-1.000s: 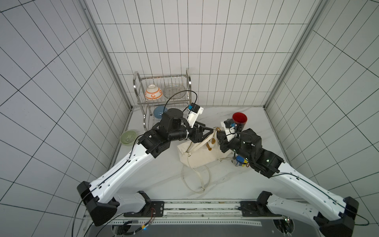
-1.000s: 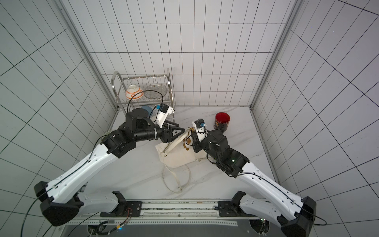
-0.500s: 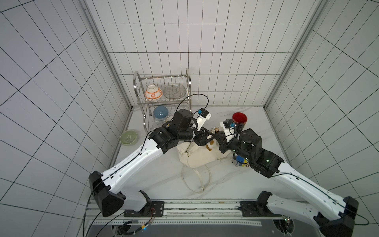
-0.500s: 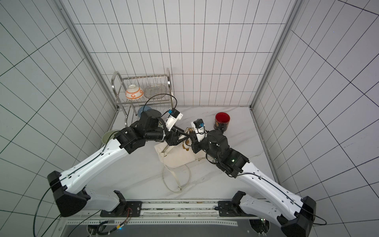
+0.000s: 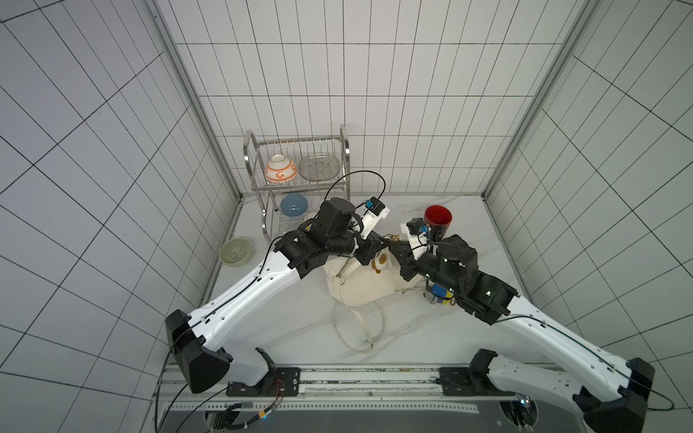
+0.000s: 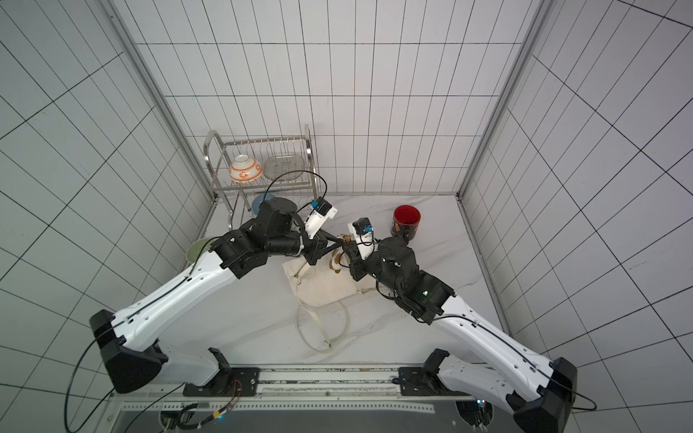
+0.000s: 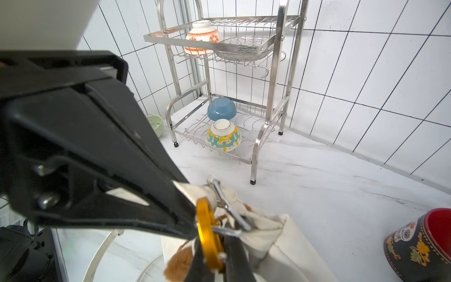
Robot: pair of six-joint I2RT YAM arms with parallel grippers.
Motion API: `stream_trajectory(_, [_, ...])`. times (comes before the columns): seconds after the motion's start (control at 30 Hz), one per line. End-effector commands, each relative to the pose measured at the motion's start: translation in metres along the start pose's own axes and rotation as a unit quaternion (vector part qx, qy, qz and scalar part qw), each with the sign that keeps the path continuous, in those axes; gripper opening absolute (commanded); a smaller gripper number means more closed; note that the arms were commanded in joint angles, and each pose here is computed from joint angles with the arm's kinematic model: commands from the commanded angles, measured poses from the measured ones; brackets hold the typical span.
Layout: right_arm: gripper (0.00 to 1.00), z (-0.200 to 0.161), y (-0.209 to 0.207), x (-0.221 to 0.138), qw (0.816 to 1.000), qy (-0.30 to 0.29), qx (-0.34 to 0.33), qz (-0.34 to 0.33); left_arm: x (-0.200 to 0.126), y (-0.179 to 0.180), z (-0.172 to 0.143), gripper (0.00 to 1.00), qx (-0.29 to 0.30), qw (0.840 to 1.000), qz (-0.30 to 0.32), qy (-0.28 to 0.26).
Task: Remove the decoration from the bag
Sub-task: Remove the decoration item from the bag.
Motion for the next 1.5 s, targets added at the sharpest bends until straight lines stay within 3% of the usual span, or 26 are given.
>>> stream_trajectory(0.0, [0.01, 0.017, 0.015, -0.006, 0.998, -0.031, -0.016, 0.043, -0.003, 0.011, 0.016, 0.0, 0.021, 0.999, 0.02, -0.022])
stream_trajectory(0.3, [0.16, 0.017, 0.033, -0.017, 0.991, -0.06, -0.021, 0.119, -0.007, 0.007, 0.018, 0.0, 0.053, 0.998, -0.013, -0.013])
stream_trajectory(0.5, [0.04, 0.021, 0.029, -0.027, 0.983, -0.081, -0.006, 0.166, -0.012, 0.0, 0.013, 0.0, 0.088, 0.995, -0.038, 0.001])
stream_trajectory(0.77, [0.03, 0.019, 0.013, -0.036, 0.983, -0.089, 0.023, 0.162, -0.016, -0.003, 0.004, 0.0, 0.095, 0.994, -0.057, 0.022])
stream_trajectory(0.93, [0.21, 0.009, 0.0, -0.039, 0.99, -0.071, 0.027, 0.12, -0.014, -0.001, 0.001, 0.0, 0.07, 0.995, -0.06, 0.032])
stream_trajectory(1.07, [0.32, 0.009, -0.012, -0.047, 0.996, -0.045, -0.006, 0.073, -0.011, 0.003, 0.005, 0.0, 0.038, 0.998, -0.046, 0.028])
stream_trajectory(1.33, [0.36, -0.007, -0.019, -0.048, 0.995, 0.005, -0.091, -0.05, -0.003, 0.001, 0.016, 0.0, -0.035, 0.998, -0.055, 0.023])
stream_trajectory(1.47, [0.36, -0.001, -0.008, -0.038, 0.993, -0.017, -0.087, -0.075, -0.001, -0.003, 0.018, 0.0, -0.053, 0.996, -0.069, 0.024])
Point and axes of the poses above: each gripper's point midway between its finger pads, its own x axis out along the fingers, its own y axis along the line the jaws close on, z = x × y, the point moved 3 cm from there along -x, back along the fingers, and after that the axes turned 14 degrees about -x, right-handed, at the moved point
